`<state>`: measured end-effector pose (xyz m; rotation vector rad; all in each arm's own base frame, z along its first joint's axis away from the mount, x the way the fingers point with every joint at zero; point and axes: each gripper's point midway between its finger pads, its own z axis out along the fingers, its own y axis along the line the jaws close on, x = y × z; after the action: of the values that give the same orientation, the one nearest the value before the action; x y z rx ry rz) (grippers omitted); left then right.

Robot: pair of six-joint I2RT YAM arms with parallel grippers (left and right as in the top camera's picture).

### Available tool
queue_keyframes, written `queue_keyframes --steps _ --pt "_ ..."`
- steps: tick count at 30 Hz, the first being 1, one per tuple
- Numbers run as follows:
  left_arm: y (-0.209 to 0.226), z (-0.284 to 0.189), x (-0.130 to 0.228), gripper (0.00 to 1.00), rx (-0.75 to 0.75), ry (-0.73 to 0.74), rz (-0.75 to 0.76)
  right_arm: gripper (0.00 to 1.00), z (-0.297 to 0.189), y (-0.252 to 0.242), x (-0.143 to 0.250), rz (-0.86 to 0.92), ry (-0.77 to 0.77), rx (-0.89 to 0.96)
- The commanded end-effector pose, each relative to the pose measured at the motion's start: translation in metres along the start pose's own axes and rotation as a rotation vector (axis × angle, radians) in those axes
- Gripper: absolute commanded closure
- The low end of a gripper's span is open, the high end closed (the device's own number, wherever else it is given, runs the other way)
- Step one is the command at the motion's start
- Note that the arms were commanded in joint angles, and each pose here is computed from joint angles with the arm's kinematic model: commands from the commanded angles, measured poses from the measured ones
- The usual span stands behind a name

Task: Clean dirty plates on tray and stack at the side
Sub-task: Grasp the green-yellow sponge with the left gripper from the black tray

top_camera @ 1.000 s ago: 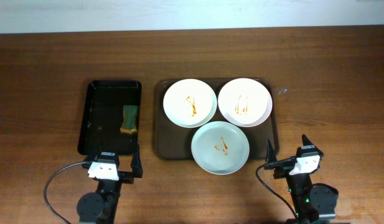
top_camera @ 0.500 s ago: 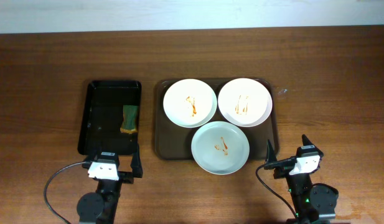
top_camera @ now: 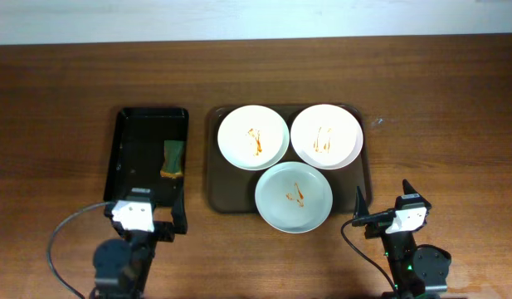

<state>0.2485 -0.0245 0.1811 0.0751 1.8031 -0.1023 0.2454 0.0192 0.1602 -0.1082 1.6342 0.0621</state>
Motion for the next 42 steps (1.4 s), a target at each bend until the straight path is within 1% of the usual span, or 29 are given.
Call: queue_keyframes --steps 1,3,7,10,14,16,19,22,24,26,28,30,32,33,34,37,38,39,40,42 --pt "0.001 0.011 -0.028 0.00 -0.008 0.073 0.009 0.02 0.000 -0.003 0.001 -0.006 -0.003 0.019" --pt "0.001 0.018 -0.030 0.00 -0.009 0.121 0.007 0.02 0.000 -0.003 0.000 -0.006 -0.004 0.019" --pt "0.002 0.039 -0.027 0.00 -0.011 0.287 0.001 0.02 -0.005 -0.004 -0.009 0.057 0.021 0.025" --pt "0.003 0.053 -0.020 0.00 -0.012 0.367 -0.002 0.02 -0.010 -0.006 -0.011 0.085 0.108 0.040" --pt "0.004 0.070 -0.011 0.00 -0.013 0.448 -0.006 0.02 -0.012 -0.002 -0.024 0.118 0.281 0.020" --pt "0.004 0.072 -0.007 0.00 -0.013 0.464 -0.007 0.02 -0.010 0.002 -0.033 0.128 0.352 -0.006" --pt "0.004 0.069 -0.002 0.00 -0.013 0.486 -0.008 0.02 -0.005 0.007 -0.039 0.151 0.526 -0.035" --pt "0.002 0.067 0.001 0.00 -0.005 0.504 -0.010 0.02 0.004 0.020 -0.043 0.186 0.625 -0.112" --pt "-0.001 0.066 0.004 0.00 0.012 0.517 -0.016 0.02 0.012 0.037 -0.044 0.222 0.649 -0.210" --pt "-0.007 0.066 0.003 0.00 0.050 0.512 -0.025 0.02 0.018 0.046 -0.041 0.246 0.664 -0.266" --pt "-0.005 0.068 -0.004 0.00 0.039 0.504 -0.021 0.01 0.022 0.044 -0.034 0.243 0.690 -0.260" --pt "0.003 0.076 -0.012 0.00 -0.007 0.507 -0.010 0.01 0.025 0.044 -0.027 0.249 0.718 -0.259" --pt "0.010 0.088 -0.013 0.00 -0.046 0.539 0.000 0.05 0.027 0.044 -0.019 0.256 0.748 -0.257" --pt "0.013 0.095 -0.010 0.01 -0.059 0.565 0.003 0.08 0.028 0.044 -0.017 0.258 0.758 -0.257" --pt "0.019 0.105 -0.001 0.04 -0.088 0.607 0.011 0.09 0.029 0.045 -0.014 0.261 0.772 -0.256" --pt "0.028 0.128 0.026 0.16 -0.129 0.686 0.011 0.09 0.030 0.044 -0.010 0.264 0.788 -0.255" --pt "0.033 0.135 0.043 0.23 -0.156 0.724 -0.035 0.09 0.030 0.045 -0.009 0.265 0.791 -0.255" --pt "0.040 0.140 0.058 0.24 -0.187 0.757 -0.097 0.10 0.029 0.045 -0.009 0.265 0.792 -0.255" --pt "0.037 0.150 0.071 0.23 -0.137 0.774 -0.141 0.10 0.030 0.045 -0.009 0.265 0.791 -0.255" --pt "0.033 0.160 0.082 0.24 -0.081 0.784 -0.147 0.10 0.030 0.045 -0.009 0.265 0.791 -0.255"
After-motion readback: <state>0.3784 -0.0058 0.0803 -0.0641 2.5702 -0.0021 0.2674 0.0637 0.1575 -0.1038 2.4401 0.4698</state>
